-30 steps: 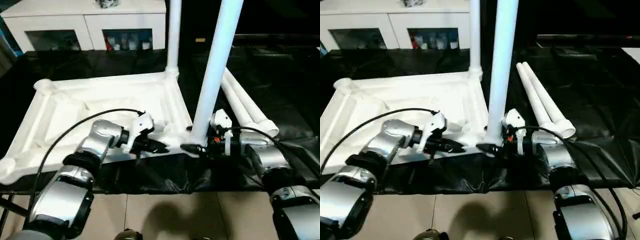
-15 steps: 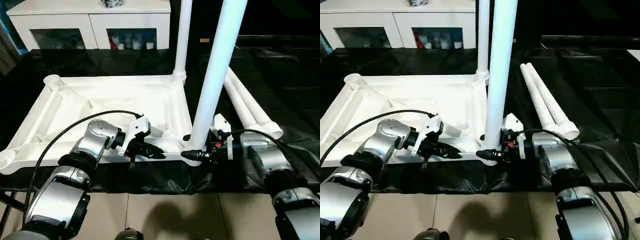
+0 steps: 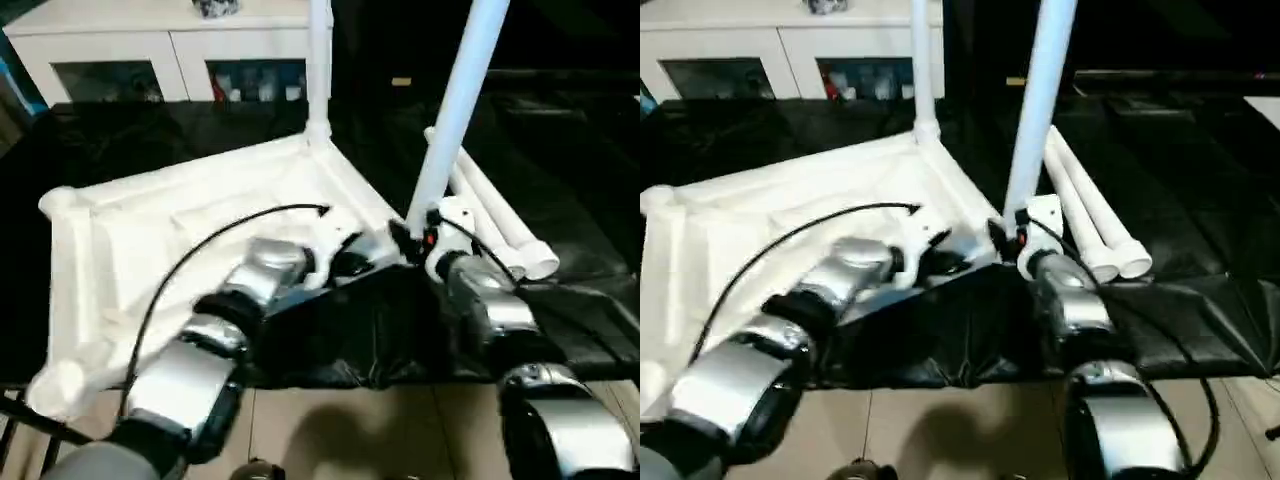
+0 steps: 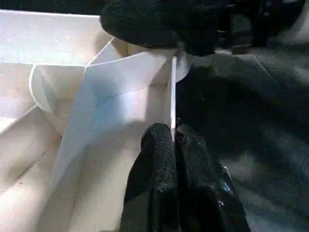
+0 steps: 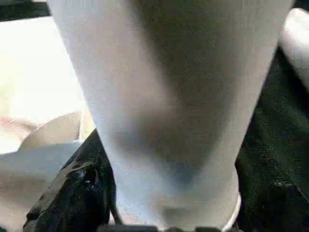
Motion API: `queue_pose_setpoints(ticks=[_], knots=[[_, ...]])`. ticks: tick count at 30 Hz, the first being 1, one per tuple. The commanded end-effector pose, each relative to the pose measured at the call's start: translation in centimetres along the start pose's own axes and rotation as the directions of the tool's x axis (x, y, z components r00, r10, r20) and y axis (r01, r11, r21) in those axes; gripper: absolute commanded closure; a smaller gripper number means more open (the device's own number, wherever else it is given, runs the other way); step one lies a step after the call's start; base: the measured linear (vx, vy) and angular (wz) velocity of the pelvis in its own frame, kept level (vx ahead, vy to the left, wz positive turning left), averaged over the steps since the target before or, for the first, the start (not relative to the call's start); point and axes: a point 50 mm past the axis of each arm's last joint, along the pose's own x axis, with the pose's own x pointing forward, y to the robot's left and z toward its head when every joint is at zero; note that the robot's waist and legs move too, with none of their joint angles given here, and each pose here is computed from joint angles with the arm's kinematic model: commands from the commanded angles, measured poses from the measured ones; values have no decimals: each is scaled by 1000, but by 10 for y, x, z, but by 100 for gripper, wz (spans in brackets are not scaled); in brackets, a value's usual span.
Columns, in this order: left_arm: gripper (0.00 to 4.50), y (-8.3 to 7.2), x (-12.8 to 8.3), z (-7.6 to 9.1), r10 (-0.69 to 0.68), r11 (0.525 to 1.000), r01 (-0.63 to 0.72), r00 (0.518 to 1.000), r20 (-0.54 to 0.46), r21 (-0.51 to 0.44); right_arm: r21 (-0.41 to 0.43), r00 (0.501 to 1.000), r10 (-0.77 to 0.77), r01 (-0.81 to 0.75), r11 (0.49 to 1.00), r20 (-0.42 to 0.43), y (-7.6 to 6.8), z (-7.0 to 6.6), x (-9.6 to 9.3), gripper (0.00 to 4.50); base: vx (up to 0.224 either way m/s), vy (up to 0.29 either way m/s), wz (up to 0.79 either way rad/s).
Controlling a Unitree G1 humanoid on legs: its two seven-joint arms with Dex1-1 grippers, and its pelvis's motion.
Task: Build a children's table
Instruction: Rotate leg to tighten
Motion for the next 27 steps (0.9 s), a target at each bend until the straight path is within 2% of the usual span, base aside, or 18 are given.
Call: queue_pose_setpoints(ticks=[1,3,4,8,12,16,17,18,23,25,26,27], knots=[[450,-6,8,22,2,999,-6,996,89,43,10,996,52,-52,999,-68,23,-20,3,143,0,0,0],[450,-7,8,21,-15,998,10,996,83,63,20,997,63,-62,998,-47,26,-18,4,108,0,0,0],[450,-7,8,21,-29,996,22,996,81,88,30,997,61,-60,998,-43,26,-17,4,105,0,0,0],[450,-7,8,20,-24,996,16,996,84,89,16,997,65,-65,998,-32,26,-16,4,68,0,0,0],[450,-6,7,18,-15,995,7,996,83,97,-37,1000,6,-5,999,10,16,-11,0,45,0,0,0],[450,-4,6,18,-5,995,-3,996,86,96,-72,997,-66,69,995,40,4,-6,-5,45,0,0,0],[450,-1,4,17,21,995,-30,996,85,99,-86,994,-92,96,992,52,-4,-5,-14,45,0,0,0],[450,0,3,16,34,995,-42,996,85,96,-90,994,-96,101,991,55,-7,-5,-18,45,0,0,0],[450,3,2,18,58,993,-67,994,98,94,-76,996,-72,76,994,54,-6,-6,-33,45,0,0,0],[450,4,3,22,80,994,-89,987,140,65,-114,999,-44,46,992,14,-2,-11,-44,45,0,0,0],[450,4,3,22,80,994,-89,987,140,65,-114,999,-44,46,992,14,-2,-11,-44,45,0,0,0],[423,4,3,24,78,995,-86,984,160,46,-114,999,-39,40,993,11,-1,-10,-48,40,0,0,0]])
